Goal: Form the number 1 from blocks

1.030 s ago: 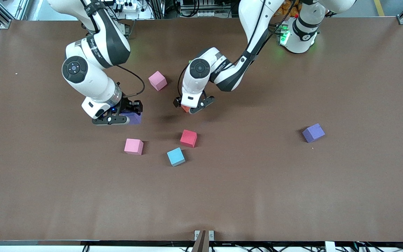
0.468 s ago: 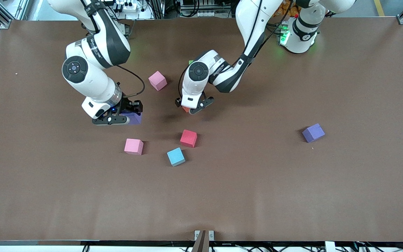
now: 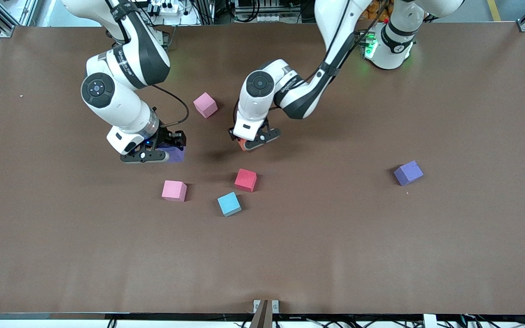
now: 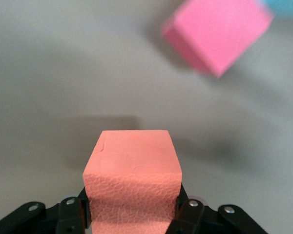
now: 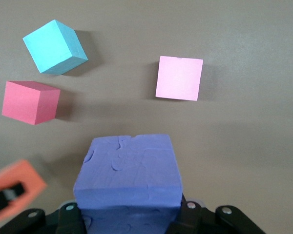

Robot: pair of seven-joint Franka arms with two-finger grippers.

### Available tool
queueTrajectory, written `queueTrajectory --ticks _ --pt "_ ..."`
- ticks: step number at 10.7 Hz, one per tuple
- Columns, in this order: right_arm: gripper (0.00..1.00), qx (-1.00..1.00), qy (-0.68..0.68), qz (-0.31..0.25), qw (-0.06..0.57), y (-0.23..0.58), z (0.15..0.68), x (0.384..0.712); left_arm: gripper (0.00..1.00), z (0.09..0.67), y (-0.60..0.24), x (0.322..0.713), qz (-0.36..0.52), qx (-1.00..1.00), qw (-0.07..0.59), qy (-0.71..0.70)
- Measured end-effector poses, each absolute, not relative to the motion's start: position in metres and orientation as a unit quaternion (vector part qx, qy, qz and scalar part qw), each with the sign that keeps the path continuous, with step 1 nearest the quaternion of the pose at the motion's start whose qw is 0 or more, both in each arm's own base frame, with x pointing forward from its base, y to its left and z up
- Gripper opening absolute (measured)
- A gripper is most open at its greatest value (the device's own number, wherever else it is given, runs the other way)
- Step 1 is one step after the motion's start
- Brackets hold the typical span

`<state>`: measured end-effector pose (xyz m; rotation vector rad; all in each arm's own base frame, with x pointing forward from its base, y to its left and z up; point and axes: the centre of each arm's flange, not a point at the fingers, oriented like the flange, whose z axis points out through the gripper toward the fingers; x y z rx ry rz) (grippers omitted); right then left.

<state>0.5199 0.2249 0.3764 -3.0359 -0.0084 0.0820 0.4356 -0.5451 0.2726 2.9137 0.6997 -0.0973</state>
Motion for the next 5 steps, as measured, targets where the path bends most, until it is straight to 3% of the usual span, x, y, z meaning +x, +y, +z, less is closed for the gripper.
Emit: queueTrajectory --ticks 5 --pt "0.60 -0.998 0.024 0.030 0.055 0.239 0.374 0.513 0.61 0.333 -0.419 0.547 0.007 0.968 0.062 0.242"
